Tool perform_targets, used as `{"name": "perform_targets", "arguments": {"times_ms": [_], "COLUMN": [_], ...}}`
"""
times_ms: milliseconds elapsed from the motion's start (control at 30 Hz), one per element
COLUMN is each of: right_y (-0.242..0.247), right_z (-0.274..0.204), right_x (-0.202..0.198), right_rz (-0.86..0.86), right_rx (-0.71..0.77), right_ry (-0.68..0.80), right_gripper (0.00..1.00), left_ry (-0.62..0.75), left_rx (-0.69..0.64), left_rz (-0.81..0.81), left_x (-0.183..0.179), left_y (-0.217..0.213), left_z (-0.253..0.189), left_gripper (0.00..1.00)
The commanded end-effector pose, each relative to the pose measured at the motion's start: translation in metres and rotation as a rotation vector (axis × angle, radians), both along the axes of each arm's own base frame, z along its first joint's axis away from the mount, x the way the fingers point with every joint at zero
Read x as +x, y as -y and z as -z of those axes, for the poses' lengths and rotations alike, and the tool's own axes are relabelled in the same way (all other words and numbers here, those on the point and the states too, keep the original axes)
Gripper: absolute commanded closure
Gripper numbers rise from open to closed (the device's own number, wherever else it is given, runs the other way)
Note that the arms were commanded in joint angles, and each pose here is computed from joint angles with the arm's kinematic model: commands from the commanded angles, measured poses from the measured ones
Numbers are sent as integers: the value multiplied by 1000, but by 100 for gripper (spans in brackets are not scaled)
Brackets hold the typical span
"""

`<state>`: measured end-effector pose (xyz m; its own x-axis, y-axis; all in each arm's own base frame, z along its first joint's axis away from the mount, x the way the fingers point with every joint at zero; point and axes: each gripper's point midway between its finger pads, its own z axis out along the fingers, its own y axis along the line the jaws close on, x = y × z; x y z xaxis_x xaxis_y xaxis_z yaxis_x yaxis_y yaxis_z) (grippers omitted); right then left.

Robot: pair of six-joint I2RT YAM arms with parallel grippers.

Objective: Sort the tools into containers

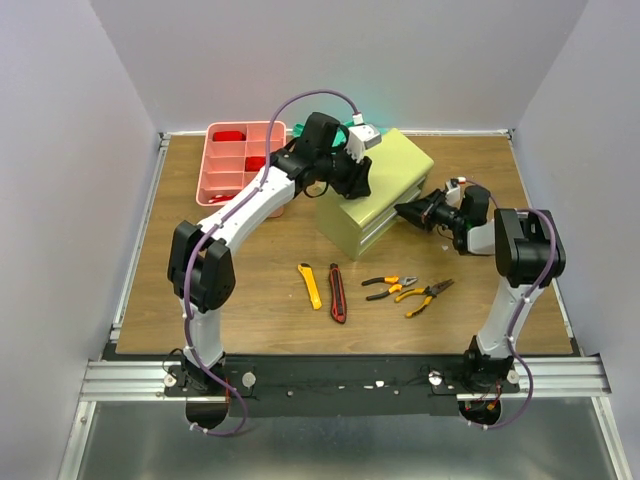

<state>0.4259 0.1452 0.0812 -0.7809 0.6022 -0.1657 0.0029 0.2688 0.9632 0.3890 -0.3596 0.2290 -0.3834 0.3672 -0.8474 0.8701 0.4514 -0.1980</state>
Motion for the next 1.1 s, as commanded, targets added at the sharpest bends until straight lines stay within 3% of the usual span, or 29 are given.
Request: {"name": "perform_targets", "arguments": {"times_ms": [0, 233, 400, 533, 633, 700, 867, 1067], "right_y": [9, 37, 56, 59, 60, 60, 62, 62], "right_z": [-14, 0, 7, 4, 4, 5, 6, 5], "right_x": [-22, -47, -50, -45, -43, -41, -37, -32], "right_rz": [-35, -13, 23, 35, 35, 32, 39, 40], "right_rx": [-60, -117, -141, -151, -151, -152, -150, -148], "right_ry": [75, 7, 2, 19, 17, 17, 13, 18], "right_gripper": [87, 87, 89, 89, 89, 89, 91, 92], "left_ry": [-21, -21, -47, -79, -92, -99, -95, -88], "left_rx": [43, 87, 75, 40, -16, -27, 21, 93], "left_rz": [-20, -25, 14, 50, 115, 151, 163, 23], "left_x": [-6, -7, -19, -36, -56, -74, -91, -81], "left_y": [-6, -9, -6, 4, 20, 34, 57, 75], "left_z": [12, 22, 25, 22, 6, 0, 15, 29], "left_gripper": [52, 50, 59, 71, 92, 99, 100, 100]}}
